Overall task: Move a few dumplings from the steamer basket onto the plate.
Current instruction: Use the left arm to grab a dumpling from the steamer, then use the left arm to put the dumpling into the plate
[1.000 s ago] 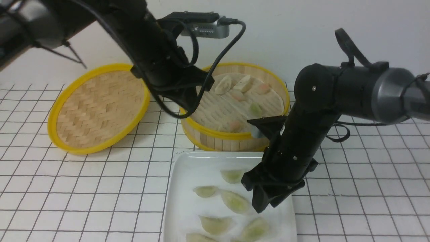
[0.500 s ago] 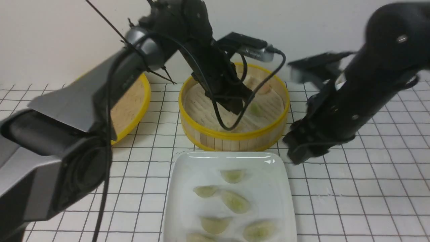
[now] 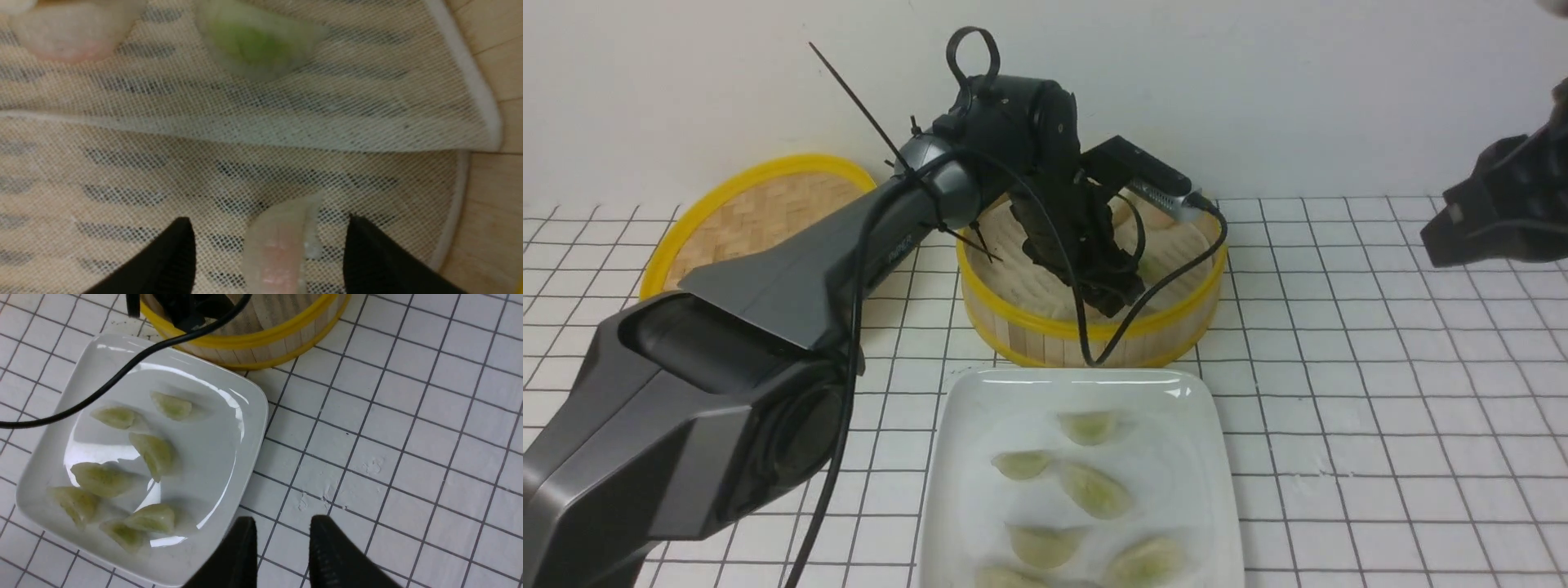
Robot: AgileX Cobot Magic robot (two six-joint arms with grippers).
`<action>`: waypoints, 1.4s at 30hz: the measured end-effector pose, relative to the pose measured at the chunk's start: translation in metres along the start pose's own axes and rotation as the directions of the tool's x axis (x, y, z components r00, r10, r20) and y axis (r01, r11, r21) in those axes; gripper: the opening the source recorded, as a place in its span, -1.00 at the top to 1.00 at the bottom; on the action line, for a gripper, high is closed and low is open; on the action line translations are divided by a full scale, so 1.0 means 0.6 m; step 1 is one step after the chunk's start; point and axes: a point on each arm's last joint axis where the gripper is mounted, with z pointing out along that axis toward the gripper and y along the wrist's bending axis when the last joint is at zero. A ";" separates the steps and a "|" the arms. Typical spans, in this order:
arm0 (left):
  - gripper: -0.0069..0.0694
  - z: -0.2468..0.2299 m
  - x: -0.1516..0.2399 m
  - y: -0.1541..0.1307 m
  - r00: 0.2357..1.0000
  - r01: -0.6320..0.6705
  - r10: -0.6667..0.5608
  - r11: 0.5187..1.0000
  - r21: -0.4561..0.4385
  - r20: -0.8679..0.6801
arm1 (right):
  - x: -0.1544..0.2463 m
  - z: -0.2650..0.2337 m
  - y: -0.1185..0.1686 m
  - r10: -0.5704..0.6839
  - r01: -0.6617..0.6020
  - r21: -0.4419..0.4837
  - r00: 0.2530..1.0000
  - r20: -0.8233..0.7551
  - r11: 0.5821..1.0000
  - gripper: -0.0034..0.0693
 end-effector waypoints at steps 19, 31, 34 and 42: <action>0.37 -0.160 -0.038 -0.015 0.990 0.105 -0.104 0.994 -0.015 0.096 | 0.002 0.002 0.004 0.002 -0.002 -0.031 1.000 -0.004 1.000 0.44; 0.37 -0.262 0.058 -0.105 0.974 0.222 -0.218 0.970 0.097 -0.058 | 0.001 0.002 0.007 0.007 -0.008 -0.051 1.000 -0.004 0.999 0.44; 0.37 -0.209 0.086 -0.122 0.964 0.220 -0.200 0.970 0.105 -0.177 | 0.001 0.002 0.007 0.007 -0.008 -0.051 1.000 -0.004 0.999 0.44; -0.33 -0.113 0.114 -0.104 0.934 0.164 -0.165 0.986 -0.030 -0.317 | 0.002 0.002 0.007 -0.021 0.021 -0.050 1.000 -0.004 0.999 0.44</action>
